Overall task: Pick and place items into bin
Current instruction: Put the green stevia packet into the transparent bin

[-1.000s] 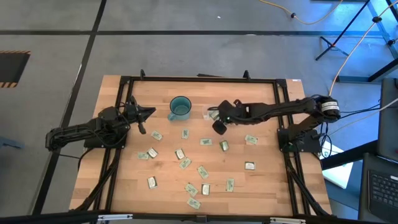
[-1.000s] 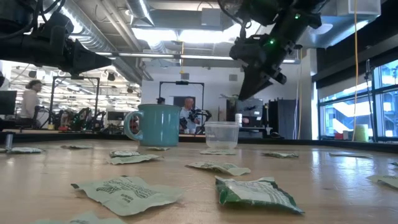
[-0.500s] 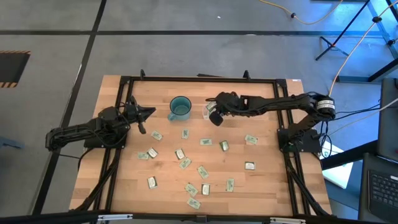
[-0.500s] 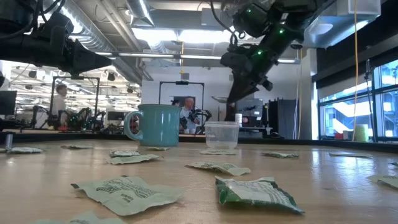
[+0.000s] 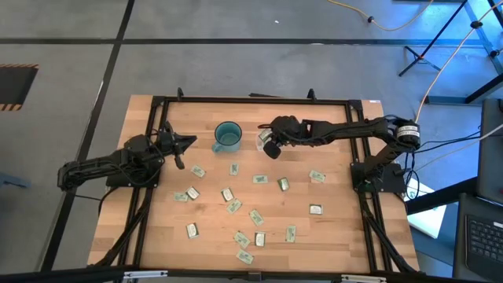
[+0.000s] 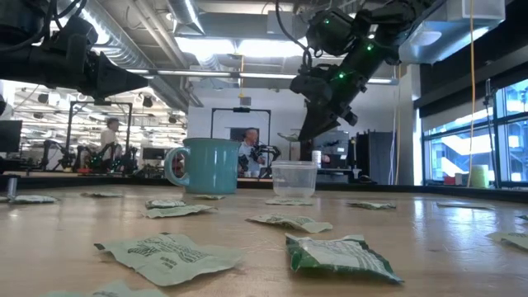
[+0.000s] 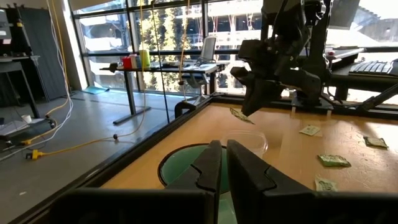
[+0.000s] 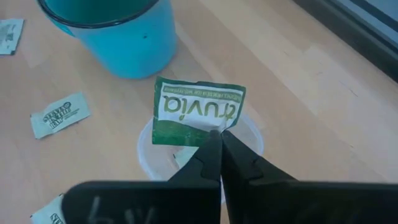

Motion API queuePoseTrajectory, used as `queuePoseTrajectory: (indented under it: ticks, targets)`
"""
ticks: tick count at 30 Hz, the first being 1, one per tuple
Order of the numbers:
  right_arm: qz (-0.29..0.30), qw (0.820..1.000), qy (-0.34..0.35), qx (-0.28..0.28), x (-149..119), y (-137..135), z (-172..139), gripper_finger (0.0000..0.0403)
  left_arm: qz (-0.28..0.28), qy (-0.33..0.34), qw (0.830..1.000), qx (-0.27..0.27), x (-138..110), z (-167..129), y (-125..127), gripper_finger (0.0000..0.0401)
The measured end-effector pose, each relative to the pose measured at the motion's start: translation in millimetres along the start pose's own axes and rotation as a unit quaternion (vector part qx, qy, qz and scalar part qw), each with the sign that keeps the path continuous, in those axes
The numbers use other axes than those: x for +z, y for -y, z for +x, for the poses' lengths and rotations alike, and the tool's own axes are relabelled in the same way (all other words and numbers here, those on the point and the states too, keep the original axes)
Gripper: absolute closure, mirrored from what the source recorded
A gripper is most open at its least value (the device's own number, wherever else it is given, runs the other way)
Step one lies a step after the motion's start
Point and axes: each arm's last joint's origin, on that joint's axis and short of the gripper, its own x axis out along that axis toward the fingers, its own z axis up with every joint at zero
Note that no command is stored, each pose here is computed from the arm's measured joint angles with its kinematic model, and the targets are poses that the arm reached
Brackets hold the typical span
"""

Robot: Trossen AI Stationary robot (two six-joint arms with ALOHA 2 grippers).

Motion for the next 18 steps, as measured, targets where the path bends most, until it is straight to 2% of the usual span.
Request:
queuePoseTrajectory:
  ticks: [10,18]
  targets:
    - [-0.003,1.000,-0.011,-0.004,-2.8,0.2,2.9,0.0402,0.000,0.000,1.000,0.000,0.0,0.0,0.0,0.0381]
    - [-0.007,0.999,-0.030,-0.010,-10.1,-0.8,16.8,0.0402,0.000,-0.001,1.000,0.000,-0.2,0.2,0.0,0.0381]
